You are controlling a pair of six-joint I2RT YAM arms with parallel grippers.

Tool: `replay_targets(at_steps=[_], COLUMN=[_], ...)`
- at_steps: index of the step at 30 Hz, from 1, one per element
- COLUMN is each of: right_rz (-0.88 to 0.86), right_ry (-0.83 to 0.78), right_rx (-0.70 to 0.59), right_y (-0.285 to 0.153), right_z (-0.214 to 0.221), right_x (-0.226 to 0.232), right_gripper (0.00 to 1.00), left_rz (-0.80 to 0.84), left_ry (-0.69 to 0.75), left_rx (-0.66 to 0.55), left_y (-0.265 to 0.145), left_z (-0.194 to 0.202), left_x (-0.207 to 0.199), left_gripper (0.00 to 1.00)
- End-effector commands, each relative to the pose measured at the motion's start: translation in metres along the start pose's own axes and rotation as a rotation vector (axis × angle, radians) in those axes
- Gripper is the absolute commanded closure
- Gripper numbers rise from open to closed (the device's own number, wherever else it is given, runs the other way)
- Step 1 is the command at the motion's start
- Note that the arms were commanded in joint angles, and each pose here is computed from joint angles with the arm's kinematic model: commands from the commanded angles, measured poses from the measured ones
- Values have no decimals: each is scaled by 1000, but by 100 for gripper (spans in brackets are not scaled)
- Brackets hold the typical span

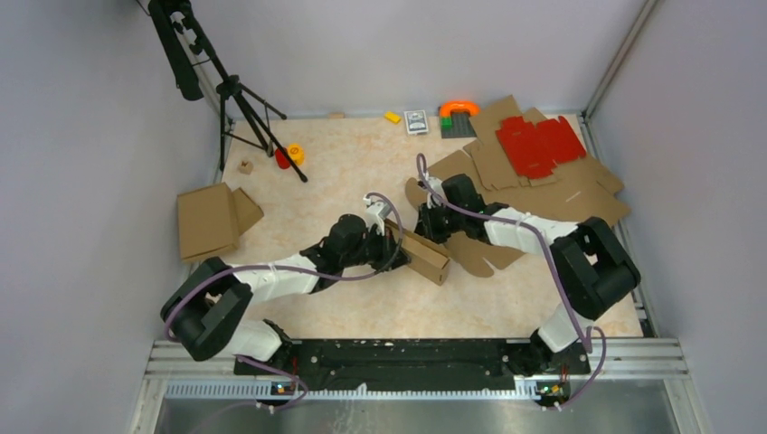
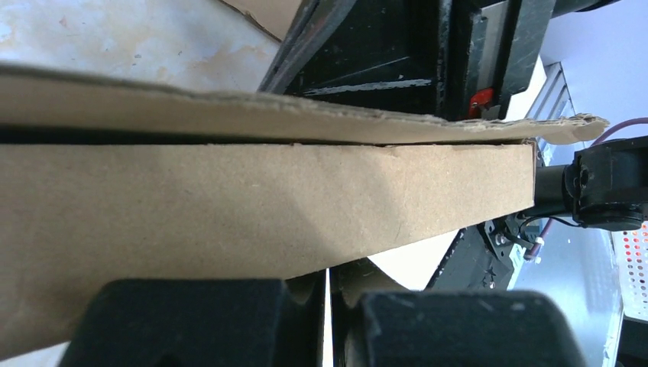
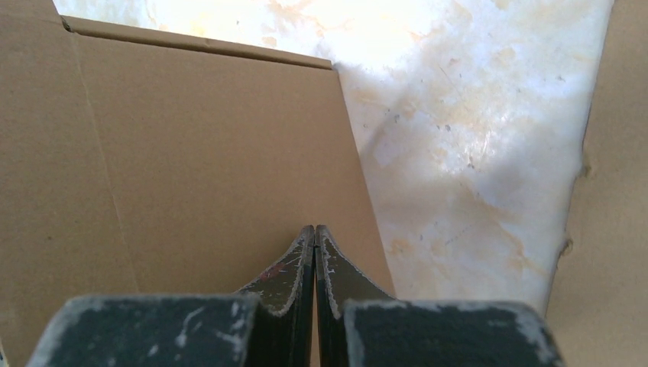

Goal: Fold the paper box

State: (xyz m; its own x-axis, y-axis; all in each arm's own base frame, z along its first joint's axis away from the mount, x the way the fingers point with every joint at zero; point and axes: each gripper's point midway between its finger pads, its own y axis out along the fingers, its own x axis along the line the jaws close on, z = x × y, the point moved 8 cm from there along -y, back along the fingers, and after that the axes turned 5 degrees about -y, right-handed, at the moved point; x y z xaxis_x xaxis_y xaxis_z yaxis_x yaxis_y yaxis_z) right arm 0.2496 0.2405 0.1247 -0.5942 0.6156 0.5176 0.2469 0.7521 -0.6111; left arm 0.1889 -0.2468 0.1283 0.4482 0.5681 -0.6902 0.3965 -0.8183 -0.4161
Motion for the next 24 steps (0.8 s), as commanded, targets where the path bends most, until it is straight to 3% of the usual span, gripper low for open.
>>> replay_targets(at_steps=[1, 7, 19, 24], right_rz=[8, 10, -86, -172], right_ry=[-44, -16, 50, 60], right_rx=[-17, -79, -224, -215], right_y=[-20, -43, -86, -91], right_z=[-9, -21, -36, -33], right_x=[15, 11, 18, 27], right_gripper=[100, 98, 74, 65], left_rz=[36, 37, 40, 44], left_ry=[35, 37, 62, 70], left_rx=[-76, -77, -77, -79], left_y=[-9, -14, -10, -9], left_z=[-18, -18, -23, -27], left_x=[-16, -19, -19, -20], left_gripper=[100, 98, 98, 98])
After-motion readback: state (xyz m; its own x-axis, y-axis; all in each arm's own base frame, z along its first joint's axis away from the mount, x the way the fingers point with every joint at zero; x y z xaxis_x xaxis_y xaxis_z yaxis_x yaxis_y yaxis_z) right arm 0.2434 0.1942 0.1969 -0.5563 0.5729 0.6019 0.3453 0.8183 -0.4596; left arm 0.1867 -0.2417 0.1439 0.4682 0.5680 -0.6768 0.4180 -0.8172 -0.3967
